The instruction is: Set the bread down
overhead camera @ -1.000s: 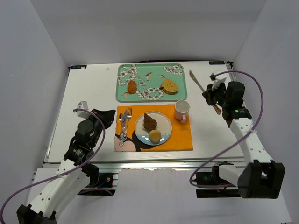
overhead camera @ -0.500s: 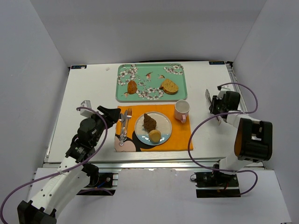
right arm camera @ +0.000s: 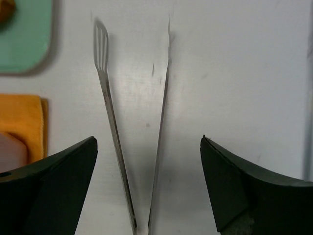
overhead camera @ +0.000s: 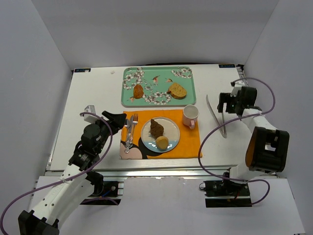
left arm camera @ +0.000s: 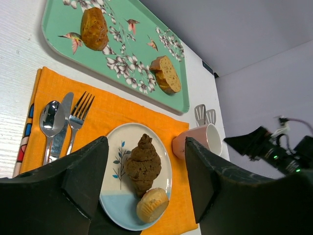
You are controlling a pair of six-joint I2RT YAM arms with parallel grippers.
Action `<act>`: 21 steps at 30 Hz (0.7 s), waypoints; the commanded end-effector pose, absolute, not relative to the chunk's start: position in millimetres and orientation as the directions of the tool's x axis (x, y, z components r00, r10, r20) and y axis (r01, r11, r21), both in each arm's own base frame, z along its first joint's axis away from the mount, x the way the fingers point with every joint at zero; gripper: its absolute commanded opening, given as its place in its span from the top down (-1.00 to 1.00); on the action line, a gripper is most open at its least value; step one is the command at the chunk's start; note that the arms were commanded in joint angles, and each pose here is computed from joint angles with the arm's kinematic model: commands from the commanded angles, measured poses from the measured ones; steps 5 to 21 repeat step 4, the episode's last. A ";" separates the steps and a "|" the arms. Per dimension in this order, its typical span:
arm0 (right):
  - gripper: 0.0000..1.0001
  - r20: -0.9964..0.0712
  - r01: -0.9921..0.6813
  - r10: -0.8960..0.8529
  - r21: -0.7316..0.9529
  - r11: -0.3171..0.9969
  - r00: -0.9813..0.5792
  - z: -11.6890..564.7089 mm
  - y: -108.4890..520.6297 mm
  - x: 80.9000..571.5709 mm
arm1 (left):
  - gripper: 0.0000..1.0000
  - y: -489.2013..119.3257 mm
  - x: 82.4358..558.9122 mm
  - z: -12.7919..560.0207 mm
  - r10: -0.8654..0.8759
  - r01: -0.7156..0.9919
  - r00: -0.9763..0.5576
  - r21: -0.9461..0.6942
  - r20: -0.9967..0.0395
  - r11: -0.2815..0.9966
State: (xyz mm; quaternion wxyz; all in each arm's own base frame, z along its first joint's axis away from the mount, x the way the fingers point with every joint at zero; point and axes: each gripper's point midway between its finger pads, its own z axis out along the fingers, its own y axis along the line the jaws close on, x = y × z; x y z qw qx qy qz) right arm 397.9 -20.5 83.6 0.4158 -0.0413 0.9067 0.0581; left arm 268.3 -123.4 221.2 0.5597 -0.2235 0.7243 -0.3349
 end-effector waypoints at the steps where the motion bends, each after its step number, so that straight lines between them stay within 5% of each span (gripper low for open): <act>1: -0.79 -0.820 -0.123 -0.113 -0.053 0.991 -0.561 161.4 -23.1 419.5 | -0.41 -120.4 270.6 224.4 -0.702 0.046 -0.257 -0.734 -0.664 0.677; 4: -0.79 -0.870 -0.217 -0.134 -0.032 0.976 -0.474 199.8 -4.9 424.2 | -0.13 -123.7 272.5 224.1 -0.699 0.053 -0.267 -0.734 -0.664 0.677; 21: -0.79 -0.870 -0.217 -0.134 -0.032 0.976 -0.474 199.8 -4.9 424.2 | -0.13 -123.7 272.5 224.1 -0.699 0.053 -0.267 -0.734 -0.664 0.677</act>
